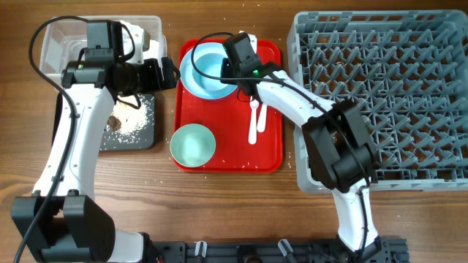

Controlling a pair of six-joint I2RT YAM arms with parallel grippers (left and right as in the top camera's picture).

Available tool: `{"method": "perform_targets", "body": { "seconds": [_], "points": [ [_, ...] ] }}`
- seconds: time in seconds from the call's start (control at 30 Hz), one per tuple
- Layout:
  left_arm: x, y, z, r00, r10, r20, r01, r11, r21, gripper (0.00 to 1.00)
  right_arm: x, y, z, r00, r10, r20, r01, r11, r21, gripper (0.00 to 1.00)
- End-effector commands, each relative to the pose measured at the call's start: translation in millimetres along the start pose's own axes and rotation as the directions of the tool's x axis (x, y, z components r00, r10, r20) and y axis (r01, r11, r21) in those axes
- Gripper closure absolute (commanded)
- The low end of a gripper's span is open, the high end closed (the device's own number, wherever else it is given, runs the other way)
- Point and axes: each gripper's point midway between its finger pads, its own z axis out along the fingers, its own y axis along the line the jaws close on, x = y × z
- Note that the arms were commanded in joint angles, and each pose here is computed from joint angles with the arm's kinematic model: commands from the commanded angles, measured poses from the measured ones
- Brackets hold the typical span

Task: Sort waste into correct bins and load items into the dishwasher rack
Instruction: 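Carry the blue bowl into the dish rack with the right gripper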

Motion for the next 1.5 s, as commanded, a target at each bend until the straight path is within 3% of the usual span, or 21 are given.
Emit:
{"method": "perform_targets", "body": {
  "seconds": [0.0, 0.17, 0.3, 0.47, 0.57, 0.63, 0.73, 0.9, 1.13, 1.47],
  "points": [
    [-3.5, 1.4, -6.2, 1.000, 0.004, 0.021, -0.004, 1.000, -0.006, 0.00, 3.1, 2.3, 9.1, 1.000, -0.003, -0.010, 0.003, 1.000, -0.013, 0.96],
    [-3.5, 1.4, -6.2, 1.000, 0.004, 0.021, -0.004, 1.000, -0.006, 0.00, -25.2, 10.4, -11.7, 0.998, -0.004, 0.060, 0.007, 0.999, -0.051, 0.96],
    [-3.5, 1.4, -6.2, 1.000, 0.004, 0.021, -0.004, 1.000, -0.006, 0.00, -81.4, -1.4, -67.1, 0.982, 0.004, 0.188, 0.004, 0.999, -0.040, 0.96],
    [-3.5, 1.4, -6.2, 1.000, 0.004, 0.021, -0.004, 1.000, -0.006, 0.00, -147.7, -66.7, -163.3, 0.919, 0.038, 0.392, -0.108, 0.982, 0.158, 0.96],
    [-3.4, 1.5, -6.1, 1.000, 0.004, 0.020, -0.004, 1.000, -0.006, 0.00, -168.9, -107.9, -212.0, 0.886, -0.052, 0.460, -0.113, 0.939, 0.325, 0.96],
    [-3.5, 1.4, -6.2, 1.000, 0.004, 0.021, -0.004, 1.000, -0.006, 0.00, -174.0, -133.0, -235.3, 0.886, -0.188, 0.424, -0.038, 0.881, 0.471, 0.96],
    [-3.5, 1.4, -6.2, 1.000, 0.004, 0.021, -0.004, 1.000, -0.006, 0.00, -174.0, -169.4, -255.6, 0.888, -0.339, 0.310, 0.042, 0.731, 0.681, 0.96],
    [-3.4, 1.5, -6.1, 1.000, 0.004, 0.020, -0.004, 1.000, -0.006, 0.00, -173.8, -204.9, -264.1, 0.885, -0.450, 0.116, 0.135, 0.488, 0.862, 0.96],
    [-3.5, 1.4, -6.2, 1.000, 0.004, 0.021, -0.004, 1.000, -0.006, 0.00, -175.4, -218.2, -254.8, 0.858, -0.506, -0.090, 0.257, 0.271, 0.928, 0.96],
    [-3.5, 1.4, -6.2, 1.000, 0.004, 0.021, -0.004, 1.000, -0.006, 0.00, -161.3, -229.4, -201.2, 0.777, -0.524, -0.348, 0.473, 0.121, 0.873, 0.96]
  ]
}}
